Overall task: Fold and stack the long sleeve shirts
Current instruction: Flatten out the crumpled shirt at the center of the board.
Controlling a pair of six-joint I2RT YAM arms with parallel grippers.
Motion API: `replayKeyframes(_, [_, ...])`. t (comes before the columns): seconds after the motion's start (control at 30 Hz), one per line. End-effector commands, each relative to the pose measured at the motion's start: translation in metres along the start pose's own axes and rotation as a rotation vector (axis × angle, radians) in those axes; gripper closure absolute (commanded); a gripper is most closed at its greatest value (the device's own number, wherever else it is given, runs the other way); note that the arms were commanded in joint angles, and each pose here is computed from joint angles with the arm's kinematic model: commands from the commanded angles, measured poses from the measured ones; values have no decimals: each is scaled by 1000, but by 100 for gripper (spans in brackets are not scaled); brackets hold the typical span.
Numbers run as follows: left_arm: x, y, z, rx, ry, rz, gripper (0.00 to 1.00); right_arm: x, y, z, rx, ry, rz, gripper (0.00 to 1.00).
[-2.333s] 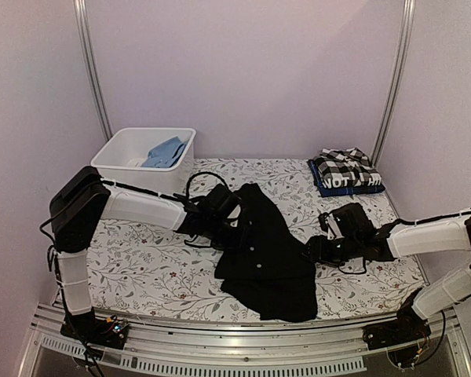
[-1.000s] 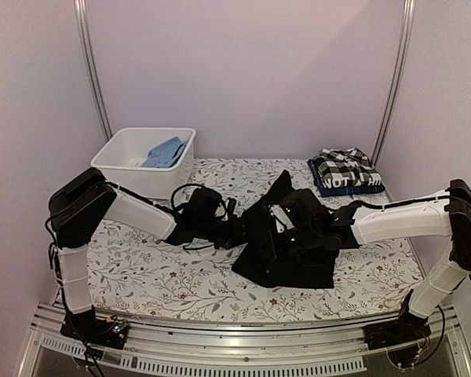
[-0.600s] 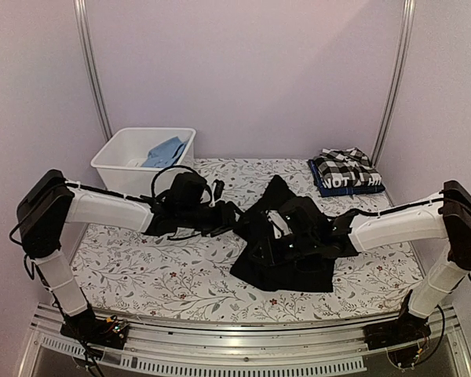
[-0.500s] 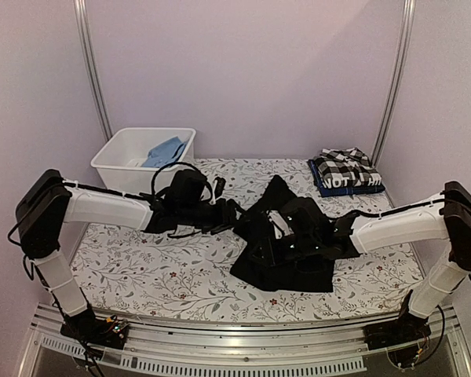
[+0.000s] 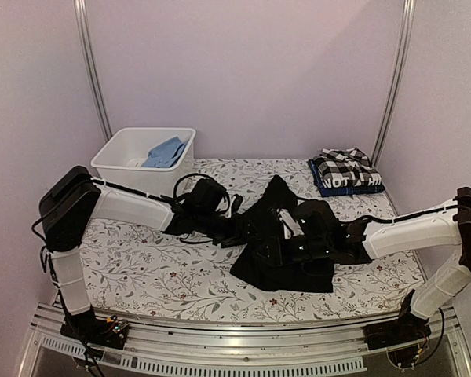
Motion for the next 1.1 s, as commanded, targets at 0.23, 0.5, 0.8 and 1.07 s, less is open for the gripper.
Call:
replayKeyframes(0.23, [-22,4,9,37,33,48,100,-13,-52,-67,-185,36,48,33])
replayKeyframes(0.5, [-14,-28,8,9,81,-91,100,-103,-70,-114,-251,169,200,38])
replayKeyframes(0.8, [-16,-35,5,6,122,-115,100,-152,-7,-128,-154,211,228,47])
replayKeyframes(1.07, [-19,-35,2,7,142,-114,100,-163,42,-129,-98,275,199,48])
Point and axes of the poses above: each gripper's point midway between its finger pads, its own y axis out along the fingers, its own x axis along the line the jaws close on, z = x × y, the point moved 2 cm from there along -y, back along the fingers, and after that the axes turned 7 degrees about y, right-handed, at the moved point
